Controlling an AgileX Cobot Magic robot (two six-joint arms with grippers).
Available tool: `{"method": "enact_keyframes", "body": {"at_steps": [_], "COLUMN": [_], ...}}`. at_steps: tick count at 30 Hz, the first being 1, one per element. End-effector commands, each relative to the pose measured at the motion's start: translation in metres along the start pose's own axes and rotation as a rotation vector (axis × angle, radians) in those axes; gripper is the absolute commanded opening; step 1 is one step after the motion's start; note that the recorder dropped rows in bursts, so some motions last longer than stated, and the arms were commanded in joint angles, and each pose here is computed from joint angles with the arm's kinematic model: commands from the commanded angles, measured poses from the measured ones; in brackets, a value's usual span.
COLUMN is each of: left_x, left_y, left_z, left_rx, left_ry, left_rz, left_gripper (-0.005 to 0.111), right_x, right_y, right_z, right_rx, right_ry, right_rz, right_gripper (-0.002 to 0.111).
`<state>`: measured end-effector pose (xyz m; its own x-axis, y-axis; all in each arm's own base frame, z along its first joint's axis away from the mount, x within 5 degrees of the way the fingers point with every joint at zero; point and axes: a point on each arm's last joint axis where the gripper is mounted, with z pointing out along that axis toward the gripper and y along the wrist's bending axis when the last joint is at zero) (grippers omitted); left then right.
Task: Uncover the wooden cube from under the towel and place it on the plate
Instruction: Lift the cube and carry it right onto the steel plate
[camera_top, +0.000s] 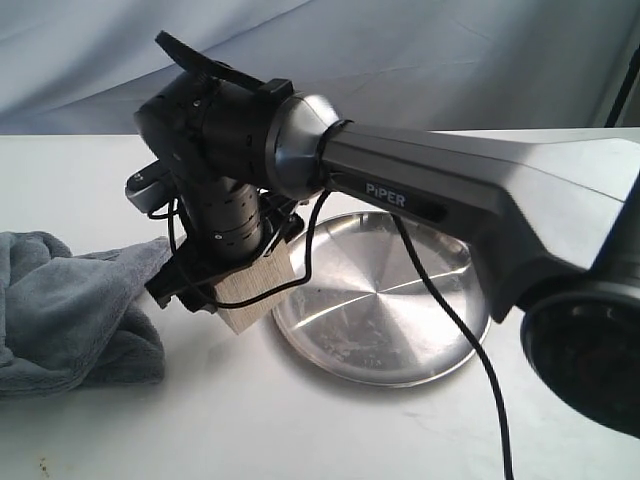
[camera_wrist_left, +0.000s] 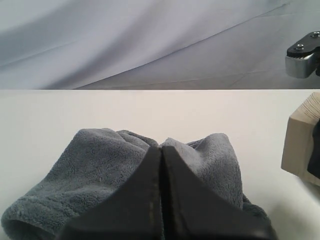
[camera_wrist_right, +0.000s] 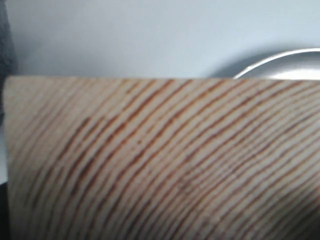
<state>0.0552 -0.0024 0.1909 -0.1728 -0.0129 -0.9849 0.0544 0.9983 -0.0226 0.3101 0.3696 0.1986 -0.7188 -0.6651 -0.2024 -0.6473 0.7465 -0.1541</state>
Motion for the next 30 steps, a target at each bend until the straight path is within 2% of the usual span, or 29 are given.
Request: {"method": "enact_keyframes", "body": {"at_steps": [1,5,8,18,23,30], "left_x": [0.000,0.000,0.000,0.000,0.000,0.000], "left_y": [0.000,0.000,0.000,0.000,0.000,0.000], "left_z": [0.000,0.000,0.000,0.000,0.000,0.000], "left_rx": [0.000,0.000,0.000,0.000,0.000,0.000], "left_ry": [-0.011,-0.011,-0.011,-0.011,-0.011,-0.011], "left_rz": [-0.007,-0.010,-0.010,-0.007,-0.009,-0.009], "left_gripper": [0.000,0.000,0.000,0.000,0.000,0.000], "right_x": [-0.002,-0.002,-0.004,-0.002,0.013,0.054], "right_y": [-0.005,-0.010,-0.028,-0.080,-0.094,-0.117], "right_z": [-0.013,-0.011,-0.017,-0.065,-0.057,-0.035], "right_rx": [0.003,-0.105,-0.183,-0.168,-0.166,-0.150], "right_ry": [-0.034,-0.011,-0.015,-0.124,-0.068,0.022], "right_rz": [-0.022,-0.034,0.038,0.136,0.146,0.202], "right_gripper": [0.000,0.000,0.000,0.000,0.000,0.000]}}
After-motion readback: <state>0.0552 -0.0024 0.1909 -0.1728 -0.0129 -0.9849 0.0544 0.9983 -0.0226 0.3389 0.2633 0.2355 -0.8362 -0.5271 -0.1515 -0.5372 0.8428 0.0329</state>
